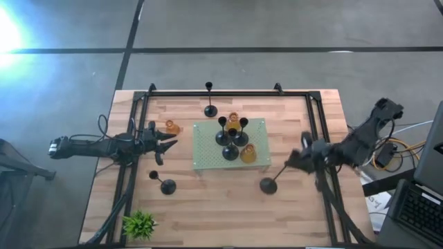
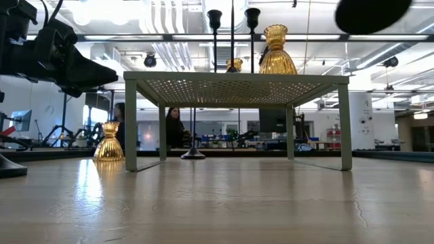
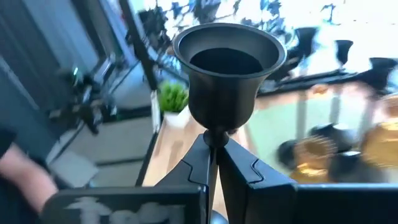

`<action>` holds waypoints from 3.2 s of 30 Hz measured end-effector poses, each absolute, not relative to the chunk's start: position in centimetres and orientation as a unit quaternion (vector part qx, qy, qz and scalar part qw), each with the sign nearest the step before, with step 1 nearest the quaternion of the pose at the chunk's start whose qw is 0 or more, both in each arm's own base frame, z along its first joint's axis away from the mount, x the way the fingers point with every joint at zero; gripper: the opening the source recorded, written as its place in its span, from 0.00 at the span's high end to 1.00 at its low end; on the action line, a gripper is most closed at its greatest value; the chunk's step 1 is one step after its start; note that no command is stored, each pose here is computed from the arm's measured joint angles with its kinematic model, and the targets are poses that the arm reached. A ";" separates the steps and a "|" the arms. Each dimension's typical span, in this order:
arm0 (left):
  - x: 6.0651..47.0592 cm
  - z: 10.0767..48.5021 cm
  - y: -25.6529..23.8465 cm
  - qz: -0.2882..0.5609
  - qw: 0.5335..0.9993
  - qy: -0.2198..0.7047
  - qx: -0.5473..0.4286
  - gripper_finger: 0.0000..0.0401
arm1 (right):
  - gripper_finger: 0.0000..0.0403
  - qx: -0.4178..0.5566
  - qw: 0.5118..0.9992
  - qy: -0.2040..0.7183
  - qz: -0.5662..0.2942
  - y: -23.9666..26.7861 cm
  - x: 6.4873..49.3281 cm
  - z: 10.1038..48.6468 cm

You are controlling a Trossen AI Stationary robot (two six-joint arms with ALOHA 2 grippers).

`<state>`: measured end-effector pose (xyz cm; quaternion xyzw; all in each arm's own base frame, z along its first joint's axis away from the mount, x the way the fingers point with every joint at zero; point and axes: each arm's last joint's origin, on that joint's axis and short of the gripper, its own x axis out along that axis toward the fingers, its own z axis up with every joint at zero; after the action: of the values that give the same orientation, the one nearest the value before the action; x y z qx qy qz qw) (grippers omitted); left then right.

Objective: Pick & Place candle stick holders
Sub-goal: Put the black candle holder on the shelf

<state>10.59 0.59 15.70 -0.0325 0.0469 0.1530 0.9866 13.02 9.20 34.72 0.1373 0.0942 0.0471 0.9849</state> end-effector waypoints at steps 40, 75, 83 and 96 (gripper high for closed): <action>10.6 15.7 0.6 0.153 0.987 0.047 -0.032 0.70 | 0.97 0.040 0.969 0.169 -0.178 -3.4 18.5 39.4; 10.6 15.7 0.6 0.153 0.987 0.047 -0.032 0.70 | 0.97 0.079 0.971 0.174 -0.142 -8.4 21.0 36.0; 10.6 15.7 0.6 0.153 0.987 0.047 -0.033 0.70 | 0.97 0.080 0.972 0.171 -0.142 -8.5 21.2 35.2; 10.6 15.7 0.6 0.153 0.987 0.047 -0.033 0.70 | 0.97 0.077 0.972 0.168 -0.144 -8.2 20.6 35.2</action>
<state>10.59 0.59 15.70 -0.0325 0.0470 0.1532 0.9865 20.64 -8.22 35.21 0.0774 0.1678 -0.1437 0.9722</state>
